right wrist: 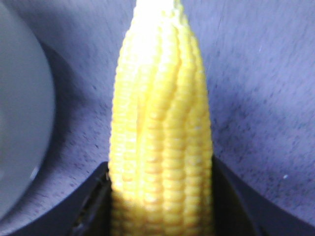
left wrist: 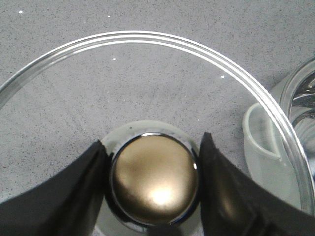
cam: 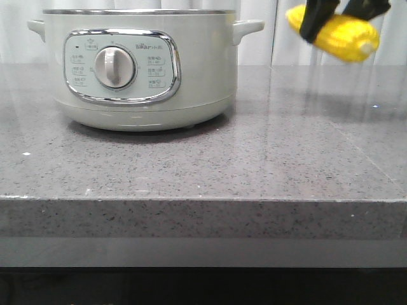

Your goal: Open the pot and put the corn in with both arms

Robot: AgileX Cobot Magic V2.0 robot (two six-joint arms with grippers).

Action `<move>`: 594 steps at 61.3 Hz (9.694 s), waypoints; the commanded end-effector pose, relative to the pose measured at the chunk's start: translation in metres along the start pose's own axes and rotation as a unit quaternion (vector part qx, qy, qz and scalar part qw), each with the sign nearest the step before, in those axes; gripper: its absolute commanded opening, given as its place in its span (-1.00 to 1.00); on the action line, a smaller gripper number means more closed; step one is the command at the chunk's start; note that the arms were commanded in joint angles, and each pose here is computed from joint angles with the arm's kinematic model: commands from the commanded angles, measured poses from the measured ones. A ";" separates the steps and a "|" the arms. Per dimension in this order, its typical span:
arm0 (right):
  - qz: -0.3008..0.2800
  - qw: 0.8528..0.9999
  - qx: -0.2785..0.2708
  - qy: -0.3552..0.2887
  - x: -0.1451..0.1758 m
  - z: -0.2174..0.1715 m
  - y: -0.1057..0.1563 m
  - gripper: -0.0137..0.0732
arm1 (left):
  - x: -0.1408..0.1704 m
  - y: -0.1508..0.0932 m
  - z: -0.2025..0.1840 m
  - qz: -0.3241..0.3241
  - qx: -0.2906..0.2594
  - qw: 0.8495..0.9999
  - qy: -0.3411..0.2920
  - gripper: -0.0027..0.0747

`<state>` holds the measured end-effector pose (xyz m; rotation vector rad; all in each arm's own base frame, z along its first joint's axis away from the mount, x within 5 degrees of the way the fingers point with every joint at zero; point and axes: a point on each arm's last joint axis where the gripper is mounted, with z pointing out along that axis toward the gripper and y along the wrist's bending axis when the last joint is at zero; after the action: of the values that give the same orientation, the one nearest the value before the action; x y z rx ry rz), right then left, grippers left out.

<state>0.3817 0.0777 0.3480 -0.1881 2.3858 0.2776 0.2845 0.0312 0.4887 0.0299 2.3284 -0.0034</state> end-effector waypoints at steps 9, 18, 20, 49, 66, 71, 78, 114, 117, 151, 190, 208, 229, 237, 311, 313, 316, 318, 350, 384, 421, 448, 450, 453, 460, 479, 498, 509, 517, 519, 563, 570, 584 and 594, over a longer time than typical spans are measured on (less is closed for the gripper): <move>-0.001 0.992 -0.043 -0.115 -0.035 -0.062 0.024 -0.21 | -0.013 -0.003 -0.032 0.000 -0.006 0.995 -0.101 -0.34; -0.055 0.986 -0.083 -0.131 -0.042 -0.059 0.063 -0.21 | -0.013 -0.003 -0.032 0.000 -0.006 0.995 -0.101 -0.34; -0.063 0.985 -0.091 -0.136 -0.043 -0.058 0.072 -0.21 | -0.013 -0.003 -0.032 0.000 -0.006 0.995 -0.101 -0.34; -0.080 0.964 -0.200 -0.156 -0.060 -0.002 0.165 -0.21 | -0.013 -0.003 -0.032 0.000 -0.006 0.995 -0.101 -0.34; -0.099 0.972 -0.201 -0.063 -0.046 0.023 0.167 -0.20 | -0.013 -0.003 -0.032 0.000 -0.006 0.995 -0.101 -0.34; -0.100 0.972 -0.201 -0.061 -0.045 0.023 0.167 -0.09 | -0.013 -0.003 -0.032 0.000 -0.006 0.995 -0.101 -0.34; -0.100 0.972 -0.201 -0.061 -0.045 0.023 0.167 0.23 | -0.013 -0.003 -0.032 0.000 -0.006 0.995 -0.101 -0.34; -0.126 0.966 -0.184 -0.132 -0.071 -0.057 0.153 0.15 | -0.013 -0.003 -0.032 0.000 -0.006 0.995 -0.101 -0.34; -0.125 0.967 -0.176 -0.137 -0.073 -0.063 0.146 -0.01 | -0.013 -0.003 -0.032 0.000 -0.006 0.995 -0.101 -0.34; -0.064 0.988 -0.077 -0.118 -0.073 -0.107 0.053 -0.96 | -0.014 -0.006 -0.032 -0.004 0.009 0.994 -0.106 -0.34; -0.050 0.964 -0.003 -0.260 0.085 -0.158 0.022 -0.96 | -0.032 -0.091 0.005 0.072 0.160 0.978 -0.117 -0.34; -0.051 0.967 -0.005 -0.250 0.114 -0.168 0.021 -0.96 | -0.048 -0.131 0.038 0.082 0.205 0.971 -0.090 -0.34; -0.052 0.970 -0.005 -0.237 0.117 -0.168 0.021 -0.96 | -0.055 -0.180 0.062 0.114 0.247 0.960 -0.065 -0.34; -0.056 0.970 -0.002 -0.237 0.117 -0.168 0.020 -0.96 | -0.053 -0.188 0.066 0.119 0.250 0.959 -0.061 -0.34; -0.057 0.968 0.000 -0.245 0.115 -0.169 0.020 -0.96 | -0.039 -0.208 0.085 0.151 0.244 0.958 -0.005 -0.34; -0.057 0.968 0.000 -0.246 0.115 -0.169 0.020 -0.96 | -0.039 -0.208 0.085 0.151 0.244 0.958 -0.005 -0.34; -0.057 0.968 0.000 -0.246 0.115 -0.169 0.020 -0.96 | -0.039 -0.208 0.085 0.151 0.244 0.958 -0.005 -0.34; -0.057 0.967 0.000 -0.247 0.115 -0.169 0.020 -0.96 | -0.039 -0.208 0.085 0.150 0.245 0.958 -0.005 -0.33; -0.057 0.966 0.000 -0.251 0.114 -0.169 0.020 -0.96 | -0.039 -0.208 0.078 0.146 0.257 0.955 -0.010 0.05; -0.056 0.965 0.000 -0.255 0.114 -0.170 0.020 -0.96 | -0.041 -0.206 0.068 0.146 0.258 0.955 -0.019 0.16; -0.056 0.965 0.000 -0.256 0.114 -0.170 0.020 -0.96 | -0.049 -0.194 0.025 0.141 0.258 0.952 -0.081 0.27; -0.056 0.965 0.000 -0.255 0.114 -0.169 0.020 -0.96 | -0.049 -0.192 0.019 0.141 0.258 0.952 -0.087 -0.98; -0.056 0.965 0.000 -0.255 0.114 -0.169 0.020 -0.96 | -0.049 -0.192 0.019 0.141 0.258 0.952 -0.087 -0.98; -0.056 0.965 0.000 -0.255 0.114 -0.170 0.020 -0.96 | -0.049 -0.192 0.019 0.141 0.258 0.952 -0.087 -0.98; -0.055 0.963 0.000 -0.264 0.112 -0.170 0.020 -0.96 | -0.049 -0.192 0.020 0.141 0.258 0.952 -0.085 -0.98; -0.004 0.950 0.037 -0.311 0.112 -0.180 0.001 -0.96 | -0.039 -0.172 -0.012 0.156 0.216 0.959 -0.091 -0.98; -0.002 0.919 0.049 -0.390 0.168 -0.193 -0.003 -0.96 | 0.002 -0.148 -0.044 0.149 0.200 0.951 -0.181 -0.98; -0.004 0.899 0.051 -0.435 0.196 -0.200 -0.004 -0.96 | 0.064 -0.125 -0.048 0.133 0.185 0.943 -0.242 -0.98; -0.005 0.898 0.050 -0.436 0.207 -0.200 -0.004 -0.96 | 0.121 -0.108 -0.049 0.124 0.179 0.937 -0.274 -0.98; -0.005 0.899 0.050 -0.435 0.208 -0.200 -0.004 -0.96 | 0.138 -0.104 -0.047 0.122 0.178 0.935 -0.283 -0.98; -0.004 0.904 0.050 -0.425 0.219 -0.193 -0.005 -0.96 | 0.279 -0.062 -0.060 0.088 0.190 0.904 -0.372 -0.98; -0.004 0.904 0.050 -0.425 0.219 -0.193 -0.005 -0.96 | 0.279 -0.062 -0.060 0.088 0.190 0.904 -0.372 -0.98; -0.004 0.904 0.050 -0.425 0.219 -0.193 -0.005 -0.96 | 0.279 -0.062 -0.060 0.088 0.190 0.904 -0.372 -0.98; -0.004 0.904 0.050 -0.425 0.219 -0.193 -0.005 -0.96 | 0.279 -0.062 -0.060 0.088 0.190 0.904 -0.372 -0.98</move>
<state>0.0984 0.0134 0.3212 -0.0270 1.6297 0.1853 0.0479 -0.0245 0.3121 0.4051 1.6121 -0.2973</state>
